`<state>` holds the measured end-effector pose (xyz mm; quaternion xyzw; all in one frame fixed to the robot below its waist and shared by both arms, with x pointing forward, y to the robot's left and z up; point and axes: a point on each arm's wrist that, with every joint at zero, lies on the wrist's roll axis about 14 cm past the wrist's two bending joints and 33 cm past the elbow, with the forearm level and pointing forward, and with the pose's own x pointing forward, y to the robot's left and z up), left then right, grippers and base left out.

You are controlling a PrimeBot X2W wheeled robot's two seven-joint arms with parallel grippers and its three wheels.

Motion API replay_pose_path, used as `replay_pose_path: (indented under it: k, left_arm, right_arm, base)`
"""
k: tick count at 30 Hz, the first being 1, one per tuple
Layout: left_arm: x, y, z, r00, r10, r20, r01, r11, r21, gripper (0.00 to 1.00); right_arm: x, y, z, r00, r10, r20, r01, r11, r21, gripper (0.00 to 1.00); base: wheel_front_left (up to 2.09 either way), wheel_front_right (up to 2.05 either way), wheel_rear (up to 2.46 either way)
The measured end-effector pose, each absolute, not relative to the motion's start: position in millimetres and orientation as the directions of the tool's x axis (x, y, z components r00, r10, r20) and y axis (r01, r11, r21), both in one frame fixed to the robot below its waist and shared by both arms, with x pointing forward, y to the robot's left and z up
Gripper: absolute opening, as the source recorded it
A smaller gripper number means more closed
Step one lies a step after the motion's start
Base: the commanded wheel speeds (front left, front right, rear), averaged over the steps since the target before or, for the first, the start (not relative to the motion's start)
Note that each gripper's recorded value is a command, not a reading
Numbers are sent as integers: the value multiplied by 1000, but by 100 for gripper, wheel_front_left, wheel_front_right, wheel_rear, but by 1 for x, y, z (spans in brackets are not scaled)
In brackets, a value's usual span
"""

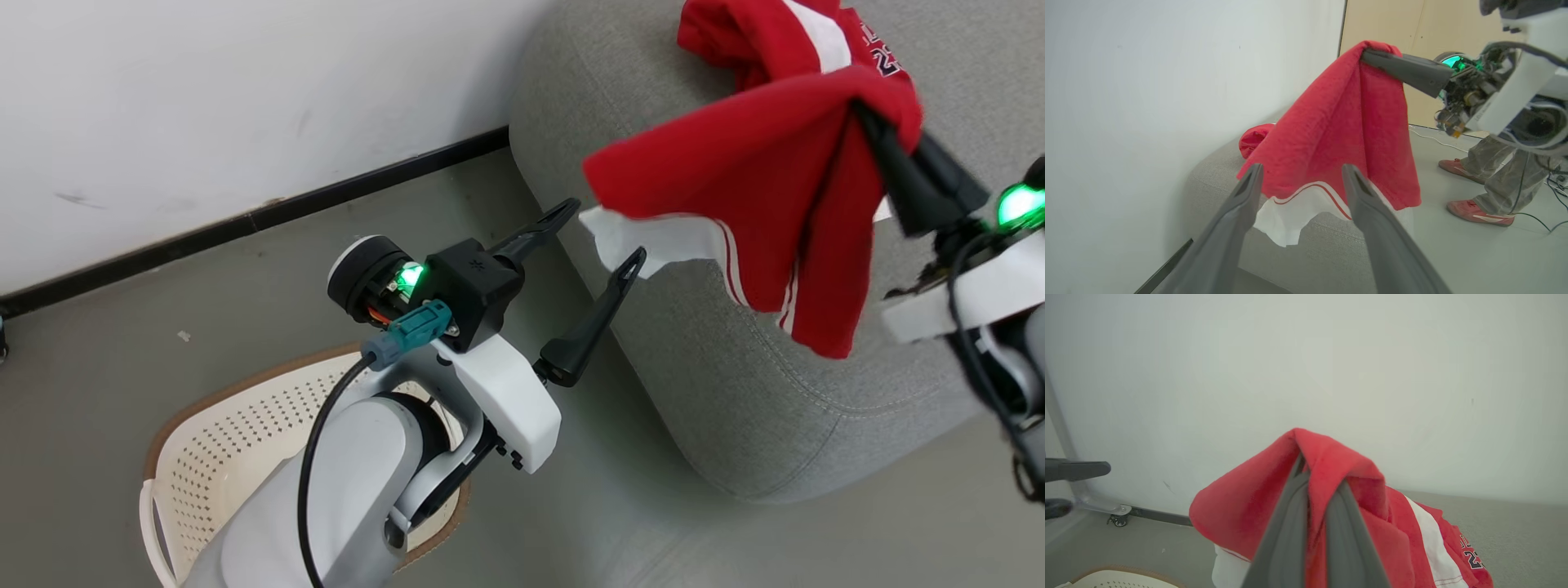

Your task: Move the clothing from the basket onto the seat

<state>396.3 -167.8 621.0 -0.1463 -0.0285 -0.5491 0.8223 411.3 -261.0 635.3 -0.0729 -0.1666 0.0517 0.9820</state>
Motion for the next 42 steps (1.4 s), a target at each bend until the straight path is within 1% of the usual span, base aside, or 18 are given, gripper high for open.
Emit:
replay_pose_path:
  k: [10, 18, 23, 27, 31, 36, 37, 39, 42]
  left_arm:
    - [402, -164, 603, 402, -902, 156, 902, 361, -238, 100]
    - [409, -161, 589, 400, -909, 120, 896, 360, -261, 100]
    - [416, -159, 583, 403, -908, 112, 890, 360, -279, 100]
    - [420, -158, 569, 403, -911, 85, 881, 362, -304, 100]
    - [426, -156, 557, 412, -909, 60, 870, 373, -323, 100]
    - [436, -153, 545, 427, -903, 46, 856, 386, -345, 100]
    - [437, -152, 541, 427, -904, 38, 852, 388, -351, 100]
    - [441, -150, 535, 433, -901, 31, 845, 394, -361, 100]
    - [448, -148, 529, 446, -895, 24, 836, 408, -367, 100]
  right_arm:
    - [451, -302, 667, 934, 92, 345, -7, 971, -240, 0]
    - [487, -327, 666, 958, 51, 283, 25, 966, -257, 0]
    - [509, -346, 669, 963, 0, 269, 65, 970, -234, 0]
    - [523, -374, 673, 966, -64, 249, 133, 953, -272, 0]
    - [536, -393, 691, 952, -106, 287, 200, 925, -323, 0]
    - [544, -410, 742, 893, -121, 433, 305, 872, -384, 0]
    - [546, -414, 746, 887, -126, 445, 320, 863, -392, 0]
    - [553, -418, 739, 892, -137, 430, 328, 852, -408, 0]
    - [568, -422, 703, 918, -168, 360, 314, 862, -398, 0]
  base:
    - [0, 0, 0]
    - [0, 0, 0]
    - [0, 0, 0]
    - [0, 0, 0]
    - [0, 0, 0]
    - [0, 0, 0]
    - [0, 0, 0]
    - [0, 0, 0]
    - [0, 0, 0]
